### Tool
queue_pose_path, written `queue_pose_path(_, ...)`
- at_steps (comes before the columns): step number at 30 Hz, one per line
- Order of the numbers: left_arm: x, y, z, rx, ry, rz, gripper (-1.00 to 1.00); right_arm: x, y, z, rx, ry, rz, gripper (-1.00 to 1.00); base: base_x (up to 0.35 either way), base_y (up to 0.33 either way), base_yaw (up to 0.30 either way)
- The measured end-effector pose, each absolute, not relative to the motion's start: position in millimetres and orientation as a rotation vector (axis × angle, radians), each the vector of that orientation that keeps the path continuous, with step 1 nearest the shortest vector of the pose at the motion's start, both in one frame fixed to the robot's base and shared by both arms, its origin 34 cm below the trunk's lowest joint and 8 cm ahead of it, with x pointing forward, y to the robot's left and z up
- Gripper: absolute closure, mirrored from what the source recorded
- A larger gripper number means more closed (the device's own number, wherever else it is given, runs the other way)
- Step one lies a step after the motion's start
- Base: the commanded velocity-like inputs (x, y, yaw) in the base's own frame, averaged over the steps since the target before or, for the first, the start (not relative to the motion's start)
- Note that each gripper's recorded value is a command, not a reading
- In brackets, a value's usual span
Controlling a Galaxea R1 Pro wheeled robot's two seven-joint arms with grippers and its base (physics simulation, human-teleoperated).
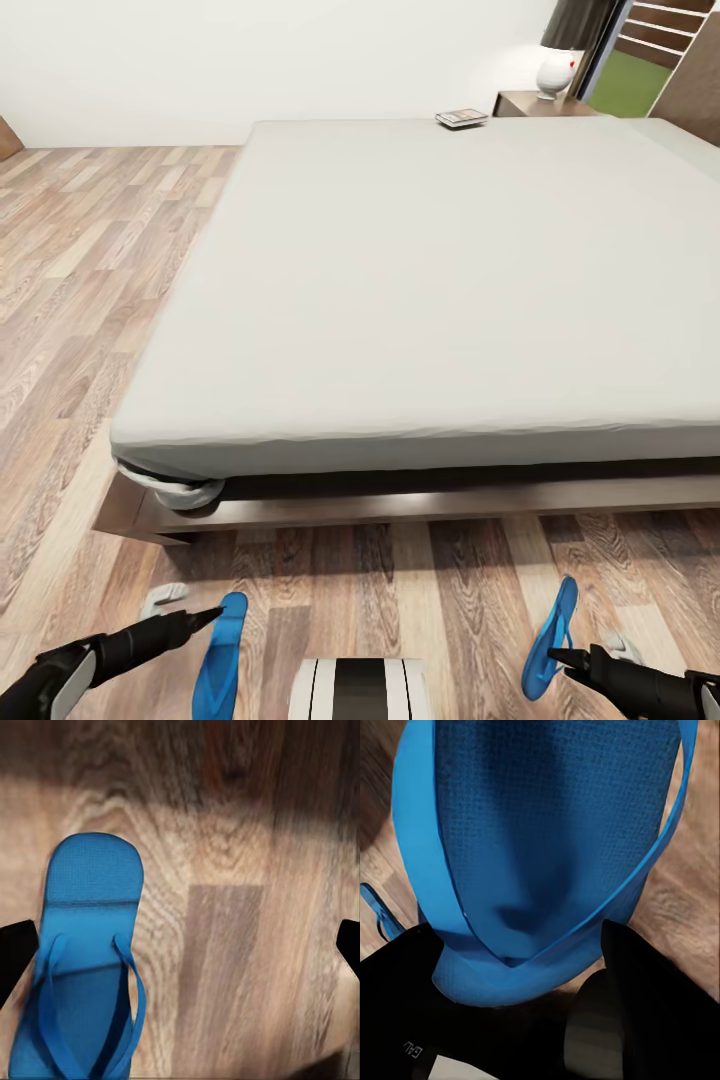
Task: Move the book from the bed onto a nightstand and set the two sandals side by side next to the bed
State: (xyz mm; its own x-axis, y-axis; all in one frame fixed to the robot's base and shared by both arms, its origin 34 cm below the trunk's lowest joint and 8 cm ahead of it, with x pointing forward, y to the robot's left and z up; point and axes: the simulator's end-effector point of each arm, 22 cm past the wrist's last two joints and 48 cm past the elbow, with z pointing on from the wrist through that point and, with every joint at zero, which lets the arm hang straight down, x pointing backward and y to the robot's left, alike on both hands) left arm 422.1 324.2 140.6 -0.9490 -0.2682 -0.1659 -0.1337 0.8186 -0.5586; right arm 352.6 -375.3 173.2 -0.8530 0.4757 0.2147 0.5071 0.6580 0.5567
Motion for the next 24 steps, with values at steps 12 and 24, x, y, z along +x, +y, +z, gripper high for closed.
queue_pose_path(12, 422, 322, 141, -0.308, 2.764, -0.83, -1.0, 367, -382, 176, -0.775, -2.872, -0.948, 1.0, -0.005, 0.267, 0.0)
queue_pose_path(24, 422, 320, 140, -0.308, 2.764, -0.832, -1.0, 375, -386, 178, -0.758, -2.9, -0.943, 1.0, -0.129, 0.059, 0.0)
